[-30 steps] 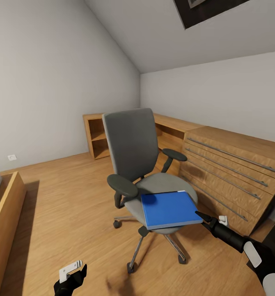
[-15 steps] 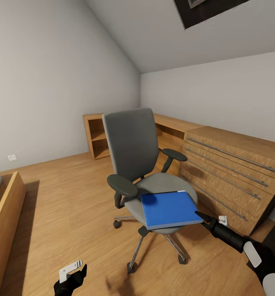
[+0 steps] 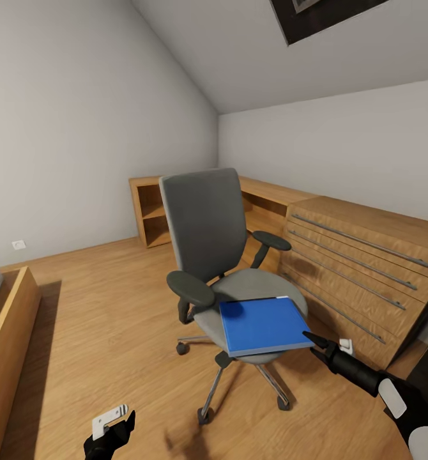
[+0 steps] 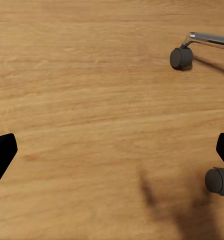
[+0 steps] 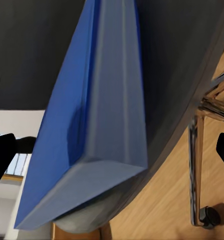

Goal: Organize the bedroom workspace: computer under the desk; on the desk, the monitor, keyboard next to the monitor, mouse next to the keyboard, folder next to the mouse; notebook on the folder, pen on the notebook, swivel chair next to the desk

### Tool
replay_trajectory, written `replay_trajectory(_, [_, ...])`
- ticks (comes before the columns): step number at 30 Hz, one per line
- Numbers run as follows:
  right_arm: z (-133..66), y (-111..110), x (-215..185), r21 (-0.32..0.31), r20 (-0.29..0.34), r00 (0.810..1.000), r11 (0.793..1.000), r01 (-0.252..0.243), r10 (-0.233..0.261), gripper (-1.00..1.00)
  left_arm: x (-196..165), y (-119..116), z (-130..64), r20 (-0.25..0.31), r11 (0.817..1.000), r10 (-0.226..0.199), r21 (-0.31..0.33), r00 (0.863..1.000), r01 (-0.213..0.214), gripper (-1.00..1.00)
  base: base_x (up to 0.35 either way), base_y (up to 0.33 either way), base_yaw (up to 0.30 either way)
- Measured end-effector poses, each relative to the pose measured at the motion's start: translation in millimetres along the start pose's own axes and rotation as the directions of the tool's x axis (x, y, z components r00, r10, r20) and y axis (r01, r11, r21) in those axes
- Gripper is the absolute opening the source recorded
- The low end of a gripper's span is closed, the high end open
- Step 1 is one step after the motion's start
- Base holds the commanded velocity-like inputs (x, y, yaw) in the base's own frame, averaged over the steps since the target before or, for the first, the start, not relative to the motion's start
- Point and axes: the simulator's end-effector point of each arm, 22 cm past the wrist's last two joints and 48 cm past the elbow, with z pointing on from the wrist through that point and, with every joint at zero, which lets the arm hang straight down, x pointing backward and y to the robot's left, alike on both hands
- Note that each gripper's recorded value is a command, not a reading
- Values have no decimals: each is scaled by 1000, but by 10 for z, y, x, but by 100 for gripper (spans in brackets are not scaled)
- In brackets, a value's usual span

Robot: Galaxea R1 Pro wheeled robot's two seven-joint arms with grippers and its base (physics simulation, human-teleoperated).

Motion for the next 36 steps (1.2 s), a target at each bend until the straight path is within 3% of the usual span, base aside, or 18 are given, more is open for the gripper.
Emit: replay_trajectory(36, [2,-20,40,3,-8,1000,1000,-19,19,100,2,1,0,-1,1000,-1,0,1000,1,100,0,0,0])
